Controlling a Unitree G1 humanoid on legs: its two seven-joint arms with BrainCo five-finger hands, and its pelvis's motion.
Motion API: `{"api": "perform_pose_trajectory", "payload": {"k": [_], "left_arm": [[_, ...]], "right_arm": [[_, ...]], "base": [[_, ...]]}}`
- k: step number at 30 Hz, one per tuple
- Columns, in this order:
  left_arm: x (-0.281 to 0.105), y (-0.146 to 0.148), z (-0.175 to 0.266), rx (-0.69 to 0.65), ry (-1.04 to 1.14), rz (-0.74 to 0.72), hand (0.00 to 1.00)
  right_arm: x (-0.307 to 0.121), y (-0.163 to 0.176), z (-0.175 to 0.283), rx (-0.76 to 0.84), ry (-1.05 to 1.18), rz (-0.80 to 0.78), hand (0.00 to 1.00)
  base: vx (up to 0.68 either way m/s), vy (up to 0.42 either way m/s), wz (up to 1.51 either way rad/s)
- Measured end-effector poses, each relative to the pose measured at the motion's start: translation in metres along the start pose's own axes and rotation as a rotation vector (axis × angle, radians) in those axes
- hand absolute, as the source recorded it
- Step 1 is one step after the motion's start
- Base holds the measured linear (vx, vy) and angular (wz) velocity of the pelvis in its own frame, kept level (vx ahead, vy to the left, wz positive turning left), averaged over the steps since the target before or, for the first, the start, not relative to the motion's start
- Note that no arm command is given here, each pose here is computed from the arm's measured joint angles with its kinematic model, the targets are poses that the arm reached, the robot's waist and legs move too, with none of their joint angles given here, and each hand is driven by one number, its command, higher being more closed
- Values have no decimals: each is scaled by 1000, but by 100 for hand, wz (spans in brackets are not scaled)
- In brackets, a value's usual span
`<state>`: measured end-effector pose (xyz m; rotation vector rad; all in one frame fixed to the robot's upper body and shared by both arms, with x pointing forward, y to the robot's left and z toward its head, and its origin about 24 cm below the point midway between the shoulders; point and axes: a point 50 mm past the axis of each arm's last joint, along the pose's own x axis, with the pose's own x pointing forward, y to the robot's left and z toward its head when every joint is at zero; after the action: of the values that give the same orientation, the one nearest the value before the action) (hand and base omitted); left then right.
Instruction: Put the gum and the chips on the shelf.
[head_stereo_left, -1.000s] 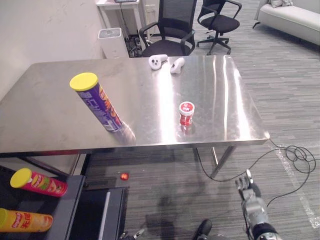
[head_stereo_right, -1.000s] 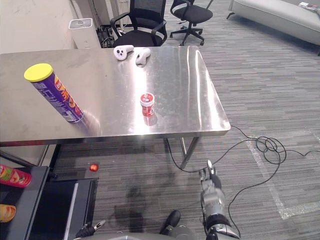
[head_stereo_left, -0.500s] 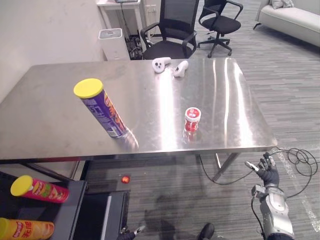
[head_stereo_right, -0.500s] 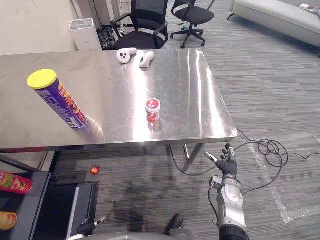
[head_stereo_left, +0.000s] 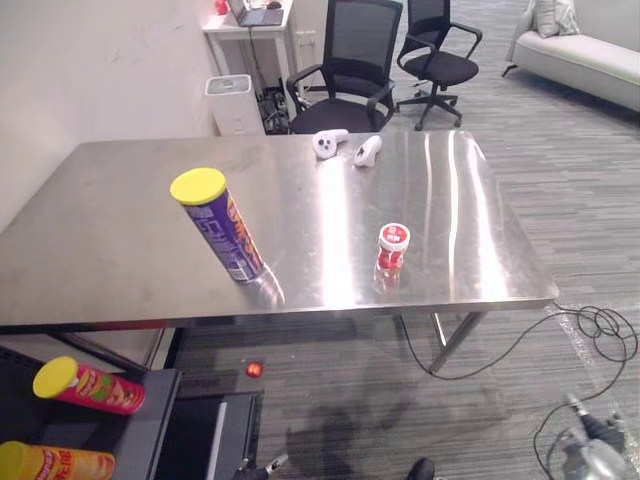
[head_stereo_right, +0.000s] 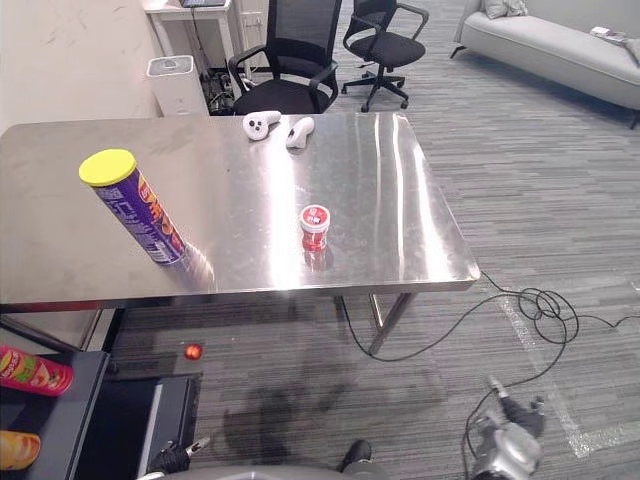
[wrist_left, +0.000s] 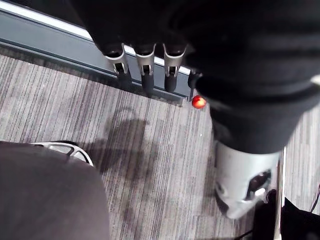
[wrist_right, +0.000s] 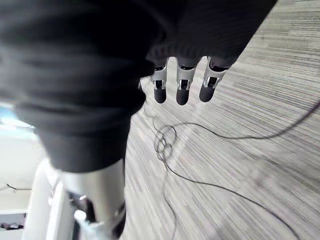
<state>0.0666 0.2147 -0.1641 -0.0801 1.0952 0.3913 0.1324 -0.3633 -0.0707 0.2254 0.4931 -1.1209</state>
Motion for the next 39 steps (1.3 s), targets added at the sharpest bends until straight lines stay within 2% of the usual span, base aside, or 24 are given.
{"api": "perform_pose_trajectory", "payload": {"k": [5,9,13,17,19,27,33,39], "left_arm": [[-2,5,-12,-33,49,22,0],[-3,6,-15,-63,56,36,0],[-4,10,-17,-77,62,59,0],[-5,9,-19,-83,63,67,0],[-5,8,-18,-84,58,63,0],[-4,8,-15,-72,40,38,0],[-4,7,-11,-55,18,30,0],[-3,6,-8,-38,9,22,0]], "right_arm": [[10,9,56,75,-169,-41,0],[-12,13,128,107,-492,-93,0],[-29,13,159,105,-658,-146,0],[-52,28,176,134,-792,-59,0],[-65,44,184,109,-872,59,0],[-103,97,172,-67,-970,460,0],[-115,120,150,-150,-933,626,0],[-108,137,125,-210,-831,687,0]], "base": [[-37,41,-1],[-40,28,2],[-47,28,5],[-60,27,1],[-70,24,1],[-75,19,8],[-41,20,3],[33,26,11]]}}
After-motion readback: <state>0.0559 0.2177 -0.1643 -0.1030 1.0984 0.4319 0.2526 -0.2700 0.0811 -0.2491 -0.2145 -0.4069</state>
